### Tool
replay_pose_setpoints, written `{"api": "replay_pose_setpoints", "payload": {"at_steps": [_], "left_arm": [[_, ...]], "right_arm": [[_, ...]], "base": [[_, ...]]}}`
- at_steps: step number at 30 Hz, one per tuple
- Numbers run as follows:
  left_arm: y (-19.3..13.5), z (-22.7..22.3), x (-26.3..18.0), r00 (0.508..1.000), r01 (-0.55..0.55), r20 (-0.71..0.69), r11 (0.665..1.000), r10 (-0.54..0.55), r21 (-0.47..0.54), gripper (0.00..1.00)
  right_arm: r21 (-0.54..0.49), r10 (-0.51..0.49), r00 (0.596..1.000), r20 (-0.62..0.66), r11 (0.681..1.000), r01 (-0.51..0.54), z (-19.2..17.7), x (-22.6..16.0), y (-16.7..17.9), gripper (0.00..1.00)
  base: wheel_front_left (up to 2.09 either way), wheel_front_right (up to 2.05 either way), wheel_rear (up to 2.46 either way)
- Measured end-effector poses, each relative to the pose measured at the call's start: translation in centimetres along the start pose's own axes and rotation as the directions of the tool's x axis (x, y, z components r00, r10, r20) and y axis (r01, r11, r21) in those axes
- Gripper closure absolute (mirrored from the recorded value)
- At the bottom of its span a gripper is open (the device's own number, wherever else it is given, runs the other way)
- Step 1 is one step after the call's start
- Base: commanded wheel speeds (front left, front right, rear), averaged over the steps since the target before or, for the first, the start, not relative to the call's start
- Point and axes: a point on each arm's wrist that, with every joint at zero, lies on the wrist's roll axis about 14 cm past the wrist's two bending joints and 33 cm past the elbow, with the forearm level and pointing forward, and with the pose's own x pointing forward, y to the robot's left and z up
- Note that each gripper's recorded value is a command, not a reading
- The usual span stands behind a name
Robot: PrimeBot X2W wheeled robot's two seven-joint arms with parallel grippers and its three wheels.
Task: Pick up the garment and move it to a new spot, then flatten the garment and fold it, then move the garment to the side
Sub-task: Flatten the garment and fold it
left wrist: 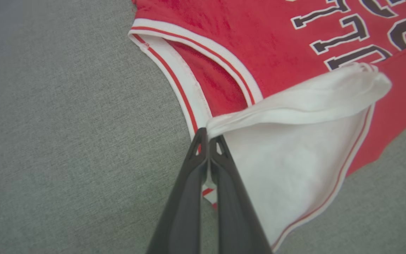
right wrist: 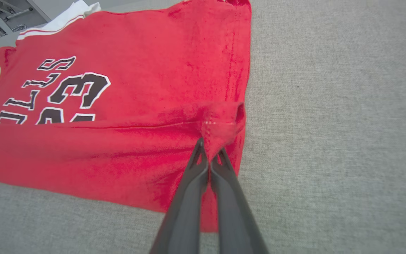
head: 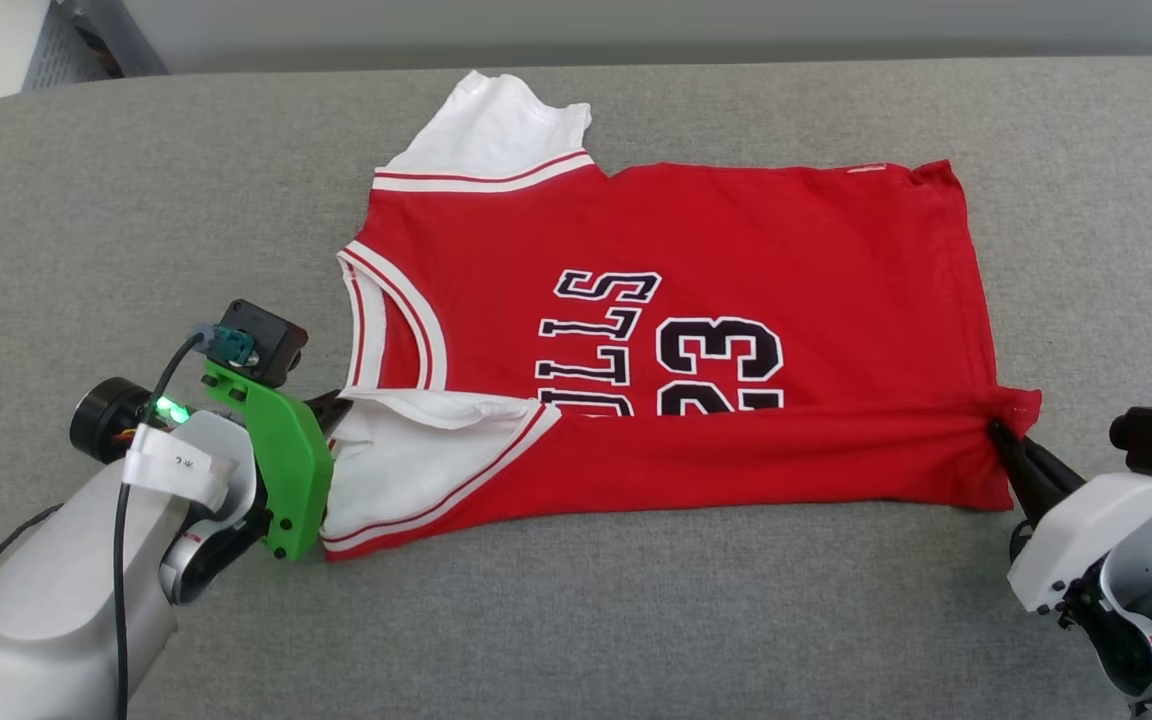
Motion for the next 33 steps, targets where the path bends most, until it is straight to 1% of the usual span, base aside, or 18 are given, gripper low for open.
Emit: {"api": "replay_pose_setpoints", "payload": {"at_steps": [4, 11, 12, 13, 14, 15, 16, 19, 23, 28, 30, 33], "left_arm": [[0.4, -1.2, 1.6, 0.998, 0.004, -0.061, 1.0, -0.003, 0.021, 1.0], [1.4, -2.4, 3.1, 0.995, -0.014, -0.095, 1.0, 0.016, 0.025, 1.0], [1.6, -2.3, 3.3, 0.996, -0.021, -0.09, 1.0, 0.022, 0.011, 0.89], [1.8, -2.2, 3.4, 0.996, -0.03, -0.079, 1.0, 0.03, -0.005, 0.0], [2.0, -2.2, 3.5, 0.997, -0.043, -0.072, 0.998, 0.04, -0.043, 0.0], [1.9, -2.3, 3.7, 0.996, -0.047, -0.073, 0.996, 0.042, -0.074, 0.0], [1.9, -2.4, 3.7, 0.996, -0.05, -0.077, 0.995, 0.043, -0.082, 0.0], [2.2, -1.7, 3.5, 0.997, -0.069, -0.039, 0.995, 0.066, -0.078, 0.0], [2.5, -1.2, 2.9, 0.995, -0.097, 0.013, 0.99, 0.099, -0.104, 0.0], [2.8, 2.1, 1.2, 0.973, -0.11, 0.178, 0.977, 0.143, -0.183, 0.0], [2.7, 3.3, 0.4, 0.96, -0.114, 0.234, 0.978, 0.154, -0.177, 0.0], [1.9, 4.1, -0.9, 0.94, -0.106, 0.299, 0.973, 0.166, -0.206, 0.0]], "right_arm": [[-0.001, -0.005, 1.0, -0.024, 1.0, 0.005, -0.6, 0.6, 0.0, 1.0], [-0.003, -0.018, 0.998, -0.061, 1.0, 0.018, -1.5, 1.2, -0.6, 1.0], [-0.004, -0.019, 0.998, -0.066, 1.0, 0.019, -1.7, 1.3, -0.6, 1.0], [-0.004, -0.021, 0.997, -0.07, 1.0, 0.021, -1.7, 1.4, -0.7, 0.51], [-0.002, -0.025, 0.997, -0.069, 1.0, 0.025, -1.7, 1.5, -0.8, 0.0], [-0.001, -0.024, 0.997, -0.071, 1.0, 0.024, -1.7, 1.6, -0.8, 0.0], [-0.003, -0.021, 0.997, -0.072, 1.0, 0.021, -1.7, 1.7, -0.7, 0.0], [-0.008, -0.012, 0.998, -0.057, 1.0, 0.012, -1.0, 1.9, -0.5, 0.0], [-0.036, -0.01, 0.999, -0.039, 0.999, 0.008, 0.0, 1.7, -0.5, 0.0], [-0.097, -0.003, 1.0, -0.018, 0.995, 0.001, 1.7, 1.1, -0.2, 0.0], [-0.121, 0.0, 1.0, -0.026, 0.993, -0.004, 2.1, 0.7, 0.1, 0.0], [-0.148, 0.003, 0.999, -0.034, 0.989, -0.008, 2.5, -0.1, 0.6, 0.0]], "base": [[0.0, 0.0, 0.0], [0.0, 0.0, 0.0], [0.0, 0.0, 0.0], [0.0, 0.0, 0.0], [0.0, 0.0, 0.0], [0.0, 0.0, 0.0], [0.0, 0.0, 0.0], [0.0, 0.0, 0.0], [0.0, 0.0, 0.0], [0.0, 0.0, 0.0], [0.0, 0.0, 0.0], [0.0, 0.0, 0.0]]}}
